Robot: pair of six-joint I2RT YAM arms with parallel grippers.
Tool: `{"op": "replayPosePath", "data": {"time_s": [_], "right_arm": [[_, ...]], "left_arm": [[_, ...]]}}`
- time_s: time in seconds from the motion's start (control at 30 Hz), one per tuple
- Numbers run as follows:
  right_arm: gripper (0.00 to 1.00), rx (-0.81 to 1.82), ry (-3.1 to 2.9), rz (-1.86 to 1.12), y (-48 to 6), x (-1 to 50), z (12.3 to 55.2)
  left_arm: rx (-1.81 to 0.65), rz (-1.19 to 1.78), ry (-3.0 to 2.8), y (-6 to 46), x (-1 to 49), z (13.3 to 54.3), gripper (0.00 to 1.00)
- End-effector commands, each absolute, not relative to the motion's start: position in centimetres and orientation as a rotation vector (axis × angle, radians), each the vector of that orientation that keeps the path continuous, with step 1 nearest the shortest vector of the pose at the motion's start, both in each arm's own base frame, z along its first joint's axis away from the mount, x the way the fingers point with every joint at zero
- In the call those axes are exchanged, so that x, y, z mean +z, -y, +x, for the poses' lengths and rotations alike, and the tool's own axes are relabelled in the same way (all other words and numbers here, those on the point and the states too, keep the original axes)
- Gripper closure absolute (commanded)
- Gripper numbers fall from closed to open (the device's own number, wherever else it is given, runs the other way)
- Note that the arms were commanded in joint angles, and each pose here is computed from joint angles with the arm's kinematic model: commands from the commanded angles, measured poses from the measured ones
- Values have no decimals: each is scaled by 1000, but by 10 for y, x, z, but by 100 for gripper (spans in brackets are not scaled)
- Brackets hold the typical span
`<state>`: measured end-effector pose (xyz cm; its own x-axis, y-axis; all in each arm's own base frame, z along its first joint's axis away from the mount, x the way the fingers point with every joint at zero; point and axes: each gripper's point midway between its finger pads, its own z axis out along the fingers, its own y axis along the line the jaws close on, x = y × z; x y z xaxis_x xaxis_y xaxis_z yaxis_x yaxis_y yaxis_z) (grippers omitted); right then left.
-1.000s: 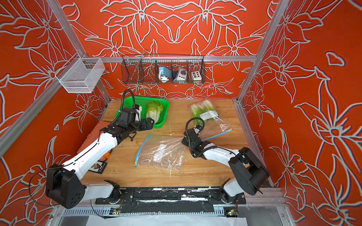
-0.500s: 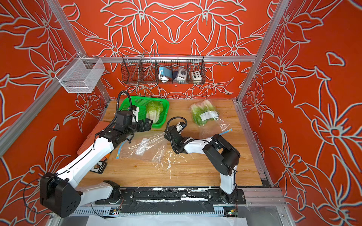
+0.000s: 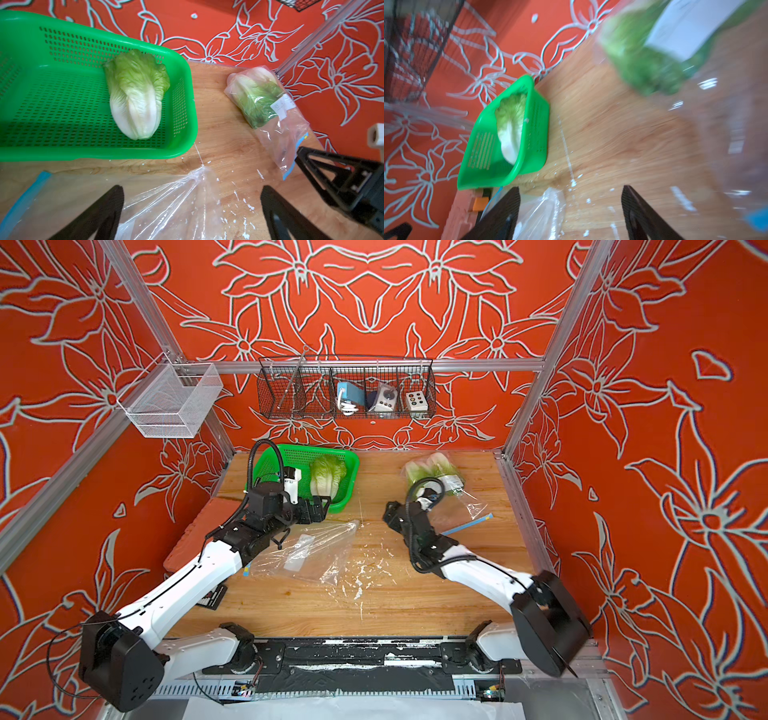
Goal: Open the zip-top bag and take out the chinese cabbages
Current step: Move the zipper food storage bag to the center of the board, then pick up the zipper food storage bag at the center of the board.
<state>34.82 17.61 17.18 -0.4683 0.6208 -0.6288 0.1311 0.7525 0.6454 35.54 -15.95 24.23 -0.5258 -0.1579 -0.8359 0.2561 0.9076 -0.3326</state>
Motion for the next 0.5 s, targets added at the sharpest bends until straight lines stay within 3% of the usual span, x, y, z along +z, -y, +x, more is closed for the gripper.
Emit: {"op": "replayPosePath", "data": {"time_s": [0.0,0.2,0.47], "right_arm": [[19,537,-2057,684,-114,138,333],[19,479,-1993,895,-30,126,323],[19,608,-2057,1058,-8,80,331]], "left_arm": [[-520,203,-1909,183,274,350,1],[-521,429,-1791,226,286,325,1],[-584,613,-1696,253,285,297,1]]}}
